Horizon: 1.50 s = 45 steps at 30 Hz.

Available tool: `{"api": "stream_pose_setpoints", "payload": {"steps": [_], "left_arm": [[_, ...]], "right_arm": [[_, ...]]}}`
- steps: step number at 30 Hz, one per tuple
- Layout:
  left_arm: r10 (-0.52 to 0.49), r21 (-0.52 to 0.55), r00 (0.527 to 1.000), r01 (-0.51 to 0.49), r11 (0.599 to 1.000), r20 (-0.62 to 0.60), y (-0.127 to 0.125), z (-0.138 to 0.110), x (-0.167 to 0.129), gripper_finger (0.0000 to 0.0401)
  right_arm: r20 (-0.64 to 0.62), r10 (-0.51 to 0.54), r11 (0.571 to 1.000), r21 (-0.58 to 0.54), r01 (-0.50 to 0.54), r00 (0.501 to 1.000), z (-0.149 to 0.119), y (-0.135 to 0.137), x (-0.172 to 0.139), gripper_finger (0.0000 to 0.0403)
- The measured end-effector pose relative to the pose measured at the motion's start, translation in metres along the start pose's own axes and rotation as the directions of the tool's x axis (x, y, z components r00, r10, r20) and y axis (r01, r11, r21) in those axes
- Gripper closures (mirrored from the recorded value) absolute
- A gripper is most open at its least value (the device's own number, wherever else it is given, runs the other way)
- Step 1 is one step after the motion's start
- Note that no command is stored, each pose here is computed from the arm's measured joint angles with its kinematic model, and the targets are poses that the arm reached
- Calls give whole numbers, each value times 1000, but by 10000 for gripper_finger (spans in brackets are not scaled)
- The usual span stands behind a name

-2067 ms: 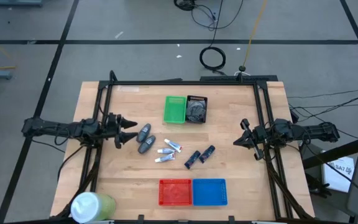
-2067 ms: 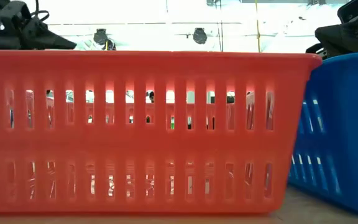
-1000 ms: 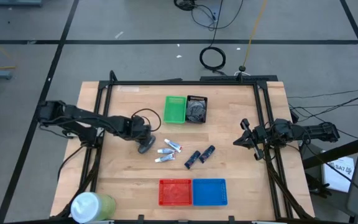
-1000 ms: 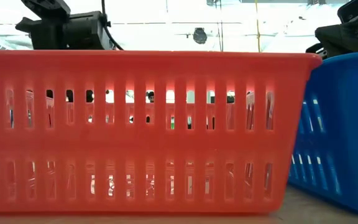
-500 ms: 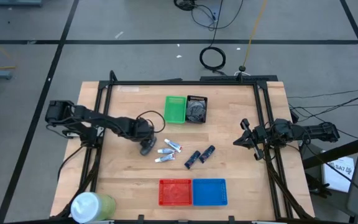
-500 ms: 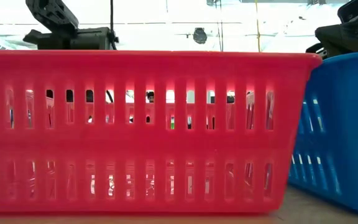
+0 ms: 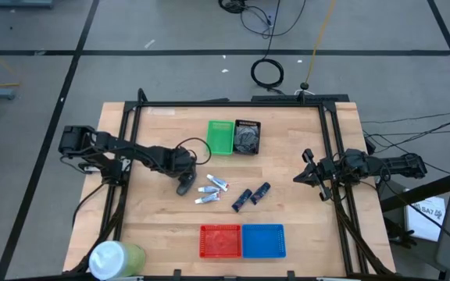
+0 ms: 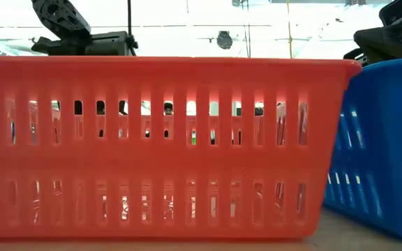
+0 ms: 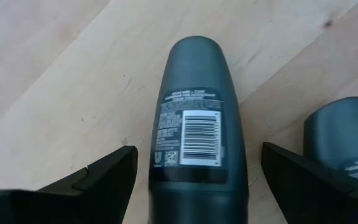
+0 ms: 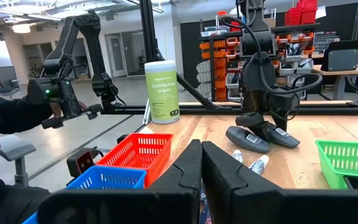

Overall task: Pick & Place Travel size toiletries
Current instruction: Put the left deodorant into the green bin

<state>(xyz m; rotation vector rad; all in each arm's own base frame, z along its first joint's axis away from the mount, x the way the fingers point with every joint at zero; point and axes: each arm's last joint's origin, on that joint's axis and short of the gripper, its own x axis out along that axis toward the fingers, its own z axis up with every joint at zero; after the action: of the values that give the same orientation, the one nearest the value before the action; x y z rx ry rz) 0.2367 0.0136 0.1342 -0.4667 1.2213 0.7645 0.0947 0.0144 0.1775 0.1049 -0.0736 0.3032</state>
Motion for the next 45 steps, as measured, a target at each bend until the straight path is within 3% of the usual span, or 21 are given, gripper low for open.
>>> {"api": "stream_pose_setpoints", "payload": {"steps": [16, 28, 35, 41, 45], "left_arm": [[-30, 12, 999, 30, 999, -40, 0, -1, 0, 69], [-33, 32, 999, 35, 999, -43, 0, -1, 0, 206], [-14, 36, 1000, 15, 999, -25, 1, -1, 0, 206], [1, 33, 1000, 0, 999, -12, 1, 0, 1, 179], [5, 34, 1000, -5, 999, -6, 1, 0, 1, 204]], "right_arm": [[0, 0, 1000, 0, 0, 1000, 0, 0, 0, 403], [0, 0, 1000, 0, 0, 1000, 0, 0, 0, 403], [0, -1, 1000, 0, 1, 1000, 0, 0, 0, 403], [0, 0, 1000, 0, 0, 1000, 0, 0, 0, 403], [0, 0, 1000, 0, 0, 1000, 0, 0, 0, 403]]}}
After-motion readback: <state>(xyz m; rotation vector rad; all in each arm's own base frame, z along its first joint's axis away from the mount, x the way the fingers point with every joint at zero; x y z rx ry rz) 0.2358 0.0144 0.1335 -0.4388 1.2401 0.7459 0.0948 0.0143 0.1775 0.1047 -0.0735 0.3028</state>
